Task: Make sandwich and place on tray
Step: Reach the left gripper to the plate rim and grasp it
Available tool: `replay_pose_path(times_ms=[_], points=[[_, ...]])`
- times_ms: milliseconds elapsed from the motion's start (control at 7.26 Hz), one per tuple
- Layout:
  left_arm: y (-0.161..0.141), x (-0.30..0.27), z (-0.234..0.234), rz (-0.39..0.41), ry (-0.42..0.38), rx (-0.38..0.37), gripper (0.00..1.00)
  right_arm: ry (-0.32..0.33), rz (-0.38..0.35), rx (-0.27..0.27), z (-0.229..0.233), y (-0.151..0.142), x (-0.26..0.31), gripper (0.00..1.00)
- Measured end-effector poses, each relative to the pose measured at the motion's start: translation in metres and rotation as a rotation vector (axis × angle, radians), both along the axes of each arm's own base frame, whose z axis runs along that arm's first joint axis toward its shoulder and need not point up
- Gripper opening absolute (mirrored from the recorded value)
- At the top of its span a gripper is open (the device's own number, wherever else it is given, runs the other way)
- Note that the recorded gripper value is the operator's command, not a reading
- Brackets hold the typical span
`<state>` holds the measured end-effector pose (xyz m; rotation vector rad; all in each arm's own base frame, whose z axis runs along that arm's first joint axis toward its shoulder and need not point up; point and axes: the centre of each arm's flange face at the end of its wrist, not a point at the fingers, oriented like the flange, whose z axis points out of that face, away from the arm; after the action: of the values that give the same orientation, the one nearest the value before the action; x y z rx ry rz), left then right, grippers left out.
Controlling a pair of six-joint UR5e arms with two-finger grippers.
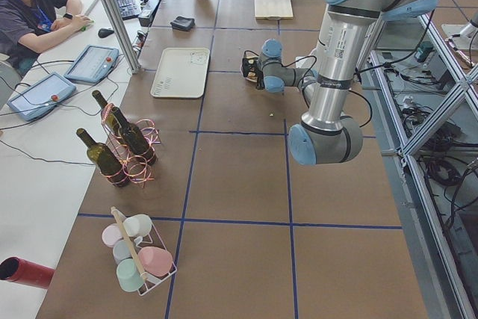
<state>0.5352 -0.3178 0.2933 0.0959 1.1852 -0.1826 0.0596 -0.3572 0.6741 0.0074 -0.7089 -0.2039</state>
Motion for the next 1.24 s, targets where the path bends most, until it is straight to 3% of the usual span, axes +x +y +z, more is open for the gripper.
replay_pose_path(times_ms=[275,551,826,1240], points=[[0.004,0.018,-0.003,0.007,-0.005,0.001,0.33,0.001,0.000,-0.001,0.001,0.000,0.000,1.00],[0.013,0.027,-0.003,0.024,-0.006,0.001,0.27,0.001,0.000,-0.004,0.002,0.001,0.000,1.00],[0.017,0.032,-0.002,0.033,-0.009,0.001,0.00,0.002,0.000,-0.006,0.003,0.001,0.000,1.00],[0.018,0.031,-0.008,0.039,0.004,0.009,0.00,0.002,0.000,-0.011,0.005,0.001,0.000,1.00]])
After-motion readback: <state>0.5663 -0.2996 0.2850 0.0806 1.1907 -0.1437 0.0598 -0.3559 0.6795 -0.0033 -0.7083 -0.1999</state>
